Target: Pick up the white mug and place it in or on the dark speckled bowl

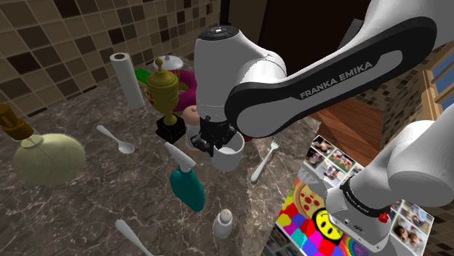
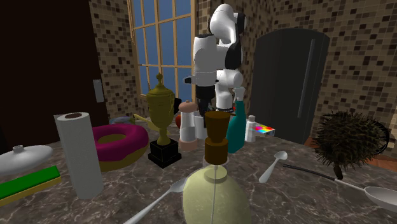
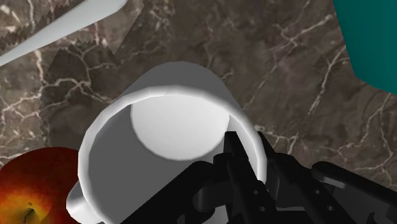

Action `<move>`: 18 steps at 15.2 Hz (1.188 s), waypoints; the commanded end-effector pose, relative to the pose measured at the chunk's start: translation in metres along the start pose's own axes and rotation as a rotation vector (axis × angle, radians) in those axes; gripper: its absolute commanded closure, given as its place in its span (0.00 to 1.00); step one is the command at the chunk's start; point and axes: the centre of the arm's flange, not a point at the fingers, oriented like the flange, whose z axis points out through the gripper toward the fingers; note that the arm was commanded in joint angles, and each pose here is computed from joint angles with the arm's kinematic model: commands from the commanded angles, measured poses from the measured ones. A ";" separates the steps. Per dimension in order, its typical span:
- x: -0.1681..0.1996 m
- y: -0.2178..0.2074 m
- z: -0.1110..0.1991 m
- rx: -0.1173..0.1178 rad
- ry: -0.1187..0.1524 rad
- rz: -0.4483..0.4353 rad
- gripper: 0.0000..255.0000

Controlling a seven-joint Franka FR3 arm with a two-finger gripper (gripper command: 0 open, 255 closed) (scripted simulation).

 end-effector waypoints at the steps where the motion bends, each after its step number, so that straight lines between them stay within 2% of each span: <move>1: -0.001 0.000 -0.009 0.000 0.000 0.000 1.00; 18: -0.003 0.000 -0.099 0.000 0.000 0.000 1.00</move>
